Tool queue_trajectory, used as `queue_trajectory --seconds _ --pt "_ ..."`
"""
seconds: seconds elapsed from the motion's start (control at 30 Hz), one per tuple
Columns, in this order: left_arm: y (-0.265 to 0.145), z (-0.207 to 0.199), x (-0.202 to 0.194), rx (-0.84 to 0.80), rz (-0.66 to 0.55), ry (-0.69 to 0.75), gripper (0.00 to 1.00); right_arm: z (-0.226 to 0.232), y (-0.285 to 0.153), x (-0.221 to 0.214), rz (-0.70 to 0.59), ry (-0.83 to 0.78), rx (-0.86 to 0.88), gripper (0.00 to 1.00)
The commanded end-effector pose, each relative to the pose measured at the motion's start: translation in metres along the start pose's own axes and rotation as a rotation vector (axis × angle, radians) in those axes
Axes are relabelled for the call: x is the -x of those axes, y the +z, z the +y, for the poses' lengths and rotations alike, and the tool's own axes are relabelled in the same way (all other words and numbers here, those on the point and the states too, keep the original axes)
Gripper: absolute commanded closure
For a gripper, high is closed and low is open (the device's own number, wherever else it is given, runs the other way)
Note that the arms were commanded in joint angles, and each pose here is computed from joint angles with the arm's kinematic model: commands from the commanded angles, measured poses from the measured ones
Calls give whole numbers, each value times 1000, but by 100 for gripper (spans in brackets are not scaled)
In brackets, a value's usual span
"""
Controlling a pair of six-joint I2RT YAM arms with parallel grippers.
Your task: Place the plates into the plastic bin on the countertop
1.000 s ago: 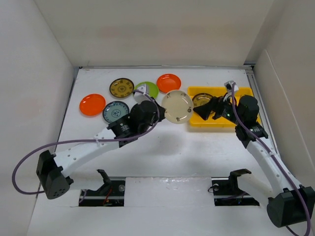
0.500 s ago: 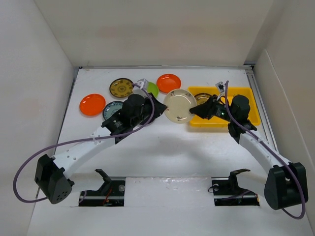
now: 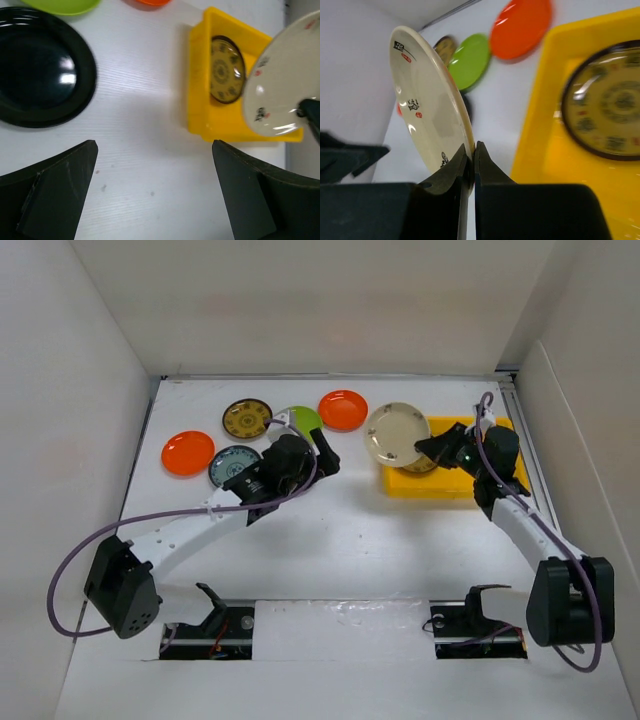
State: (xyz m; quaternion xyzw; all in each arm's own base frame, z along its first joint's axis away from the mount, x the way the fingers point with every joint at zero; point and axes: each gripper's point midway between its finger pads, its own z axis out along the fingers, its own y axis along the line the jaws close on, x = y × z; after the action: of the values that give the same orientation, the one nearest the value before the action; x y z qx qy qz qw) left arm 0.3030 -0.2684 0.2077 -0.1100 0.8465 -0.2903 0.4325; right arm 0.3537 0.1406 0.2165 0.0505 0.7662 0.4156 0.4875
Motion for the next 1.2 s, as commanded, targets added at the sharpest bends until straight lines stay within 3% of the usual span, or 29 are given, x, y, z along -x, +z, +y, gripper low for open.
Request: queue_trajectory --seconds 0.0,0.23,0.5,0.57,0.63,0.77,1.0,1.17 --pt "-4 33 22 195 -111 -23 0 -49 1 40 -127 28 -207 100" --pt "-4 73 7 300 -104 -15 0 -138 17 32 -53 100 -372 100" --pt "-6 94 -12 346 -52 -4 0 -169 36 21 -6 150 -389 98" --pt "-6 99 -16 356 -44 1 0 -172 37 21 -11 149 -397 68" --pt "-7 105 -21 372 -32 -1 0 -171 36 26 -31 150 -407 27" --pt "-6 115 -31 397 -16 -9 0 -149 26 41 -103 97 -417 0" --pt "3 128 -39 443 -21 -60 0 -96 6 54 -147 10 -438 0" --pt "22 163 -42 534 -50 -162 0 -39 4 47 -122 -60 -296 0"
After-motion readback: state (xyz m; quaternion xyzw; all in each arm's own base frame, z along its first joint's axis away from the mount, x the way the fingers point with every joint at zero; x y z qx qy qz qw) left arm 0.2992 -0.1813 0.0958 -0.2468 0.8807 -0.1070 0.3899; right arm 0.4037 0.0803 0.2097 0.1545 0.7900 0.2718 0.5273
